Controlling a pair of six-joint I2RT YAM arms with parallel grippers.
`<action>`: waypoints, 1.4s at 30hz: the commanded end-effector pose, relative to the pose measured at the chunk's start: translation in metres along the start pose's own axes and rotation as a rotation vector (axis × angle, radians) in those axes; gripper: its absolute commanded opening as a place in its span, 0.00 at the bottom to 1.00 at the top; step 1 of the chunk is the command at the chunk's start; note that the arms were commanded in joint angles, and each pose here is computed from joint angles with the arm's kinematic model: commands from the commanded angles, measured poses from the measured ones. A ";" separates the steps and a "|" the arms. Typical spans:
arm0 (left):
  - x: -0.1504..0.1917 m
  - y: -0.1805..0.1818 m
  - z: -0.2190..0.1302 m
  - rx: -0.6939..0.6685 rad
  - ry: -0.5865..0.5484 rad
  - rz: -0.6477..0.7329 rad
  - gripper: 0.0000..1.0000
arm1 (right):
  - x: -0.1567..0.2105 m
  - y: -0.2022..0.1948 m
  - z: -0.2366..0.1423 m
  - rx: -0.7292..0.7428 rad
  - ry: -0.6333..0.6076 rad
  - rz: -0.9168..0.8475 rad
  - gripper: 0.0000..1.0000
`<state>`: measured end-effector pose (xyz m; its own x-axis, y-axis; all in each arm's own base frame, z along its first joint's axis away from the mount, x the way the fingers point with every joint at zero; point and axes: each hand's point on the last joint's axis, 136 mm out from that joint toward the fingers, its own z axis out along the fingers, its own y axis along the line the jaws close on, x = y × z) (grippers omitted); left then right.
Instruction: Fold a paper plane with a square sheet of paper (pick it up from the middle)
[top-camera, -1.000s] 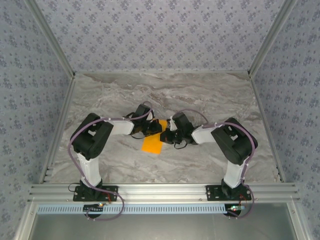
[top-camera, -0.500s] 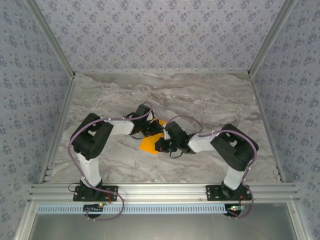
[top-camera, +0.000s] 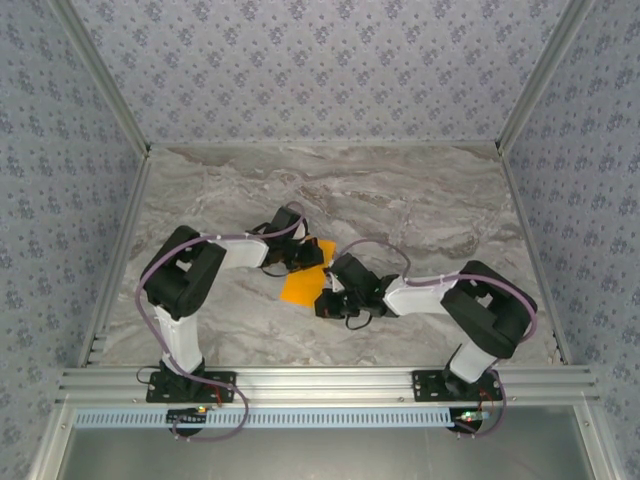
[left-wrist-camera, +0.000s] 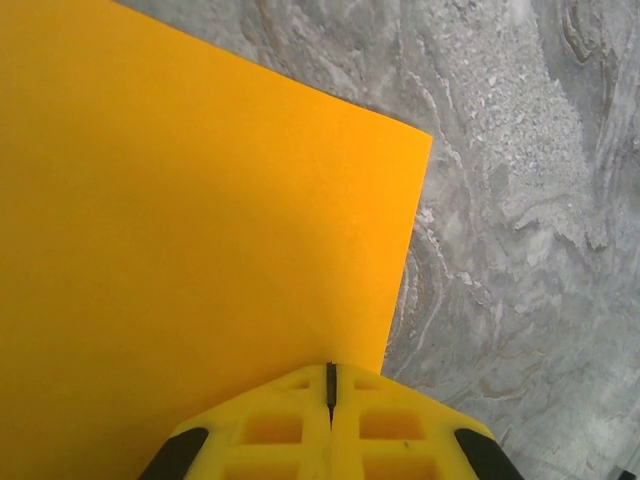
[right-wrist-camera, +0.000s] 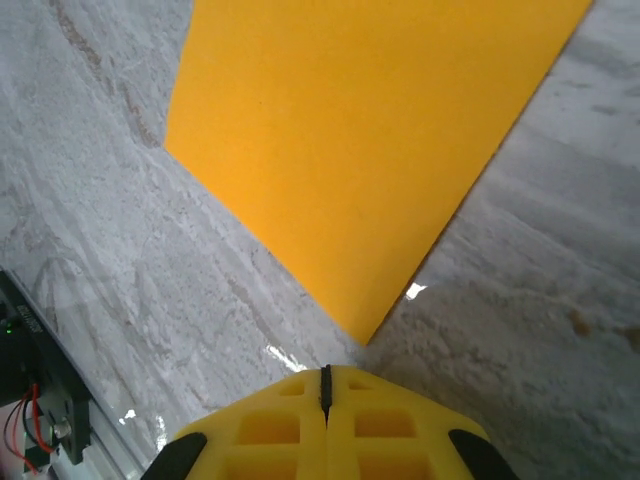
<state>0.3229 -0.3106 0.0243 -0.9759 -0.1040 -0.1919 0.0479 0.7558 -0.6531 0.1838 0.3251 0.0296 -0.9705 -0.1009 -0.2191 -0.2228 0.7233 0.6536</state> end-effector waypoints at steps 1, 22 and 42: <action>-0.021 -0.019 -0.028 0.003 -0.062 0.035 0.05 | -0.011 0.000 -0.015 0.034 -0.044 0.000 0.00; 0.012 0.109 -0.174 -0.336 -0.293 -0.242 0.84 | -0.087 0.004 0.030 0.271 -0.047 -0.055 0.18; 0.037 0.104 -0.168 -0.209 -0.229 -0.243 0.99 | -0.055 0.003 -0.026 0.431 0.063 -0.369 0.49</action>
<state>0.2573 -0.1223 0.0667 -0.8759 -0.4221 -0.2337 -0.2608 0.8217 -0.5067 0.2364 0.3172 0.0369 -0.8729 -0.3974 -0.2831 -0.4672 0.8482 0.2497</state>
